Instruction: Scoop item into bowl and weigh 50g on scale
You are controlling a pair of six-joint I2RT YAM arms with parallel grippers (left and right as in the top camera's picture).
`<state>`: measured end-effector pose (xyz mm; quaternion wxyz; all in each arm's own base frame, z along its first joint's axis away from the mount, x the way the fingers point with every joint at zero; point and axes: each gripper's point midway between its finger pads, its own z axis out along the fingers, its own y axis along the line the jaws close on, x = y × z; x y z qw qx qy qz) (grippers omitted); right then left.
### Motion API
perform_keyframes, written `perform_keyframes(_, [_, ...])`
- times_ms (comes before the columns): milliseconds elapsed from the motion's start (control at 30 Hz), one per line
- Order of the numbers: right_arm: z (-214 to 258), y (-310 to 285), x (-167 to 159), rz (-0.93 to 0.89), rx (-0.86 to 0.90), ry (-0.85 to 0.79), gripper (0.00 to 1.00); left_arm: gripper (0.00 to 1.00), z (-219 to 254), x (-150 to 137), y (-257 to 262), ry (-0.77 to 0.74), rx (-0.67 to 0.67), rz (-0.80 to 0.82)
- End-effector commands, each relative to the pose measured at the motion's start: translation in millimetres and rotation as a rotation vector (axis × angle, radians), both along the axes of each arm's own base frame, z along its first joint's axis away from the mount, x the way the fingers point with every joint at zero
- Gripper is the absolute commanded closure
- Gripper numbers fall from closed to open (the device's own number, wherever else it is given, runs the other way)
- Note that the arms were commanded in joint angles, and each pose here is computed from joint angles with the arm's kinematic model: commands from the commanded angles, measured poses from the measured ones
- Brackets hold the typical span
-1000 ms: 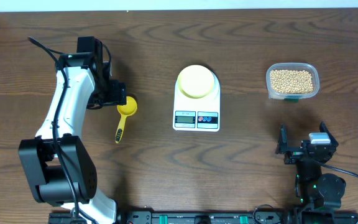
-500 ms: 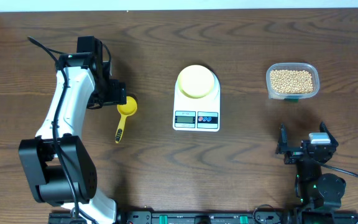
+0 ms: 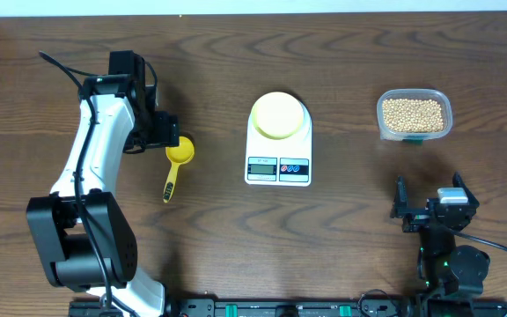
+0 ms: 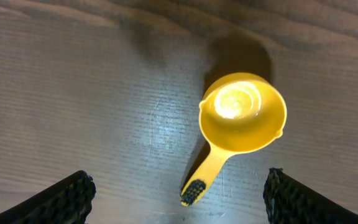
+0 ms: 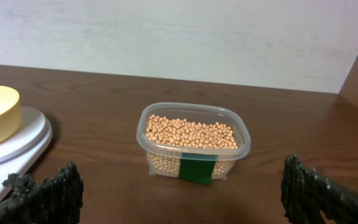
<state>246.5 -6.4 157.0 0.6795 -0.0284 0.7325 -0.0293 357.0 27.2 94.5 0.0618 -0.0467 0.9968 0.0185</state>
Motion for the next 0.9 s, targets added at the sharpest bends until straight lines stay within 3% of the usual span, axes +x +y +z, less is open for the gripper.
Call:
perform_keyframes(0, [0.1,-0.9,-0.4,-0.008,0.010,-0.002,0.01,0.11,-5.5,-0.7,2.5,0.008,0.007,-0.012])
perform_keyframes(867, [0.1,-0.9,-0.4,-0.008,0.010,-0.002,0.01,0.11,-19.0,-14.0,1.7,0.054,0.004,-0.012])
